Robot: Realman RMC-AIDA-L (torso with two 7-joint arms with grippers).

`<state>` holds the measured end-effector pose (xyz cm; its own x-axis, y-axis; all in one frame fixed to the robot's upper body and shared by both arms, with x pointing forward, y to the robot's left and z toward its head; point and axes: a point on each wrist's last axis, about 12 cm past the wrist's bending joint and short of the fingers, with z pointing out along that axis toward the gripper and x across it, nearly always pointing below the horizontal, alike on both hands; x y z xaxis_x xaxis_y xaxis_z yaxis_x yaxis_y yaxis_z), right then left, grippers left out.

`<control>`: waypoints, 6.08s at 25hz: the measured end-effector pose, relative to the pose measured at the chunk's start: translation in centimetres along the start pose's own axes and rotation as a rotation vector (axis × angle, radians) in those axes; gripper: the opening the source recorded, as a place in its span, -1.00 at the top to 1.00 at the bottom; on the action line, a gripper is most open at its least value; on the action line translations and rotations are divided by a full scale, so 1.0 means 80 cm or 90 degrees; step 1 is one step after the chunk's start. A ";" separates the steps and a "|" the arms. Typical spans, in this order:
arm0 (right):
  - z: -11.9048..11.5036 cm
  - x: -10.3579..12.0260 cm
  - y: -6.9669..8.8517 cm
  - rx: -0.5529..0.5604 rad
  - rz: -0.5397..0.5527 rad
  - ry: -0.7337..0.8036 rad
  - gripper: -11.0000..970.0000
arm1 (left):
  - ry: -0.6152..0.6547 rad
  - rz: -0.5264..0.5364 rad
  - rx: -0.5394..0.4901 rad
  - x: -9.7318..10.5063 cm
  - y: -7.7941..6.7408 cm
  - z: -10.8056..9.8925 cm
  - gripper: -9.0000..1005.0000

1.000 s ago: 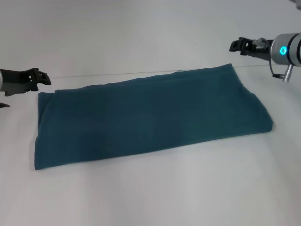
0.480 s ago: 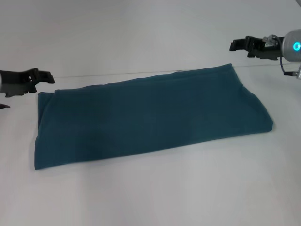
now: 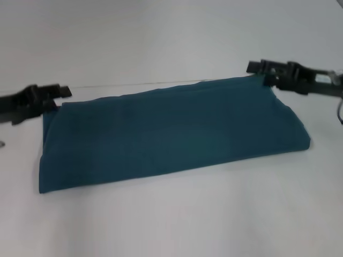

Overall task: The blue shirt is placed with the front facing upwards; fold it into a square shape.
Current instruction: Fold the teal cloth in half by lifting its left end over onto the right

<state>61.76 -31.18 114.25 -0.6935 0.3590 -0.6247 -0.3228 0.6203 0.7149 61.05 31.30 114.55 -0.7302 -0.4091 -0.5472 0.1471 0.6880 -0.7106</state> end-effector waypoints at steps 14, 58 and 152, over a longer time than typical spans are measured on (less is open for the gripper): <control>-0.069 0.067 -0.022 -0.120 0.028 0.007 -0.90 | 0.009 -0.112 0.150 0.074 0.034 -0.042 -0.22; -0.069 0.073 -0.030 -0.105 0.045 -0.010 -0.88 | -0.020 -0.111 -0.072 0.117 0.091 0.019 -0.22; -0.064 0.071 -0.030 -0.103 0.059 -0.013 -0.83 | -0.005 -0.010 -0.109 0.052 0.061 0.024 -0.54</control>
<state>55.28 -34.22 110.64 -0.7123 0.4239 -0.5594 -0.3589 0.4650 0.8093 59.99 31.82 107.92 -0.7257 -0.4254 -0.5407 0.0190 0.7733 -0.6338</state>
